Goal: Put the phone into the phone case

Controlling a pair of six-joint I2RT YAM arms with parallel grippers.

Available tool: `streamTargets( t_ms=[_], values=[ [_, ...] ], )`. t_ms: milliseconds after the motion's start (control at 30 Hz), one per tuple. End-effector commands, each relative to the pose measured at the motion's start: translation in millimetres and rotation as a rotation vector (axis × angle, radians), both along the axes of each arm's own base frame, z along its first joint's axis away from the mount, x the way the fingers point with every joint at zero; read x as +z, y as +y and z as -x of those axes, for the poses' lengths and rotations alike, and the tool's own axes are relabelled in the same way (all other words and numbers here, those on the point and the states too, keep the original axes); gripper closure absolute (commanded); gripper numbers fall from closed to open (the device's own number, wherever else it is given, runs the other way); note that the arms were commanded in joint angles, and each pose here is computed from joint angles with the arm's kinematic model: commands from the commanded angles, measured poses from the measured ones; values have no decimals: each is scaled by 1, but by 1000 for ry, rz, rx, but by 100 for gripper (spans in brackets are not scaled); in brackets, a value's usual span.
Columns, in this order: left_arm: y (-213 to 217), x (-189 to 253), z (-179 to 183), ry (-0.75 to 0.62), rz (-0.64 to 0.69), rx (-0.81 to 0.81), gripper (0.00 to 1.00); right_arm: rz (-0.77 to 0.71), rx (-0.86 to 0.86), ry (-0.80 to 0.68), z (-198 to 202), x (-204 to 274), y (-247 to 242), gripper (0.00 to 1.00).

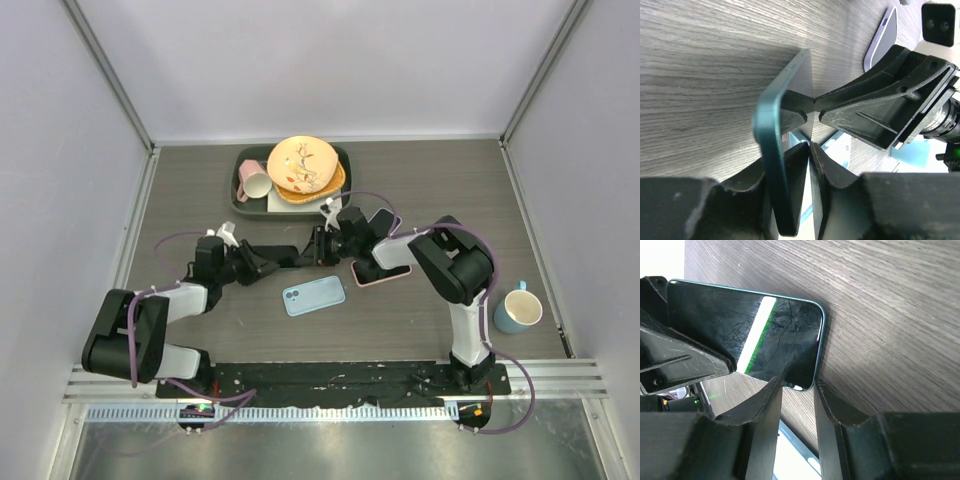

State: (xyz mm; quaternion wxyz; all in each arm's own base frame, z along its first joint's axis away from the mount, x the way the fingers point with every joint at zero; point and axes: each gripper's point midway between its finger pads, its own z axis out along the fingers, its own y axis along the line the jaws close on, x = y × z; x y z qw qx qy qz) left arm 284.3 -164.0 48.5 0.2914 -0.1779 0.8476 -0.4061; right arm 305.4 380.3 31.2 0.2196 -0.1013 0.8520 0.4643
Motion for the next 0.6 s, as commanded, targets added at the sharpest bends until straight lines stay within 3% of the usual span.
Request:
streamTargets(
  t_ms=[0, 33, 133, 400, 567],
  values=[
    [-1, 11, -1, -53, -24, -27, 77, -38, 27, -24, 5, 13, 6, 62],
    [0, 10, 0, -45, -32, -24, 86, -37, 25, -26, 5, 14, 5, 61],
    [5, 10, -1, -34, -66, -15, 100, -46, 17, -48, 4, 25, 2, 59],
    [6, 58, -8, -162, -71, -10, 100, -80, -43, -194, -5, 85, -23, 31],
    [-5, 107, -2, -307, 13, -68, 100, -190, -43, -213, -5, 122, -45, 28]
  ],
)
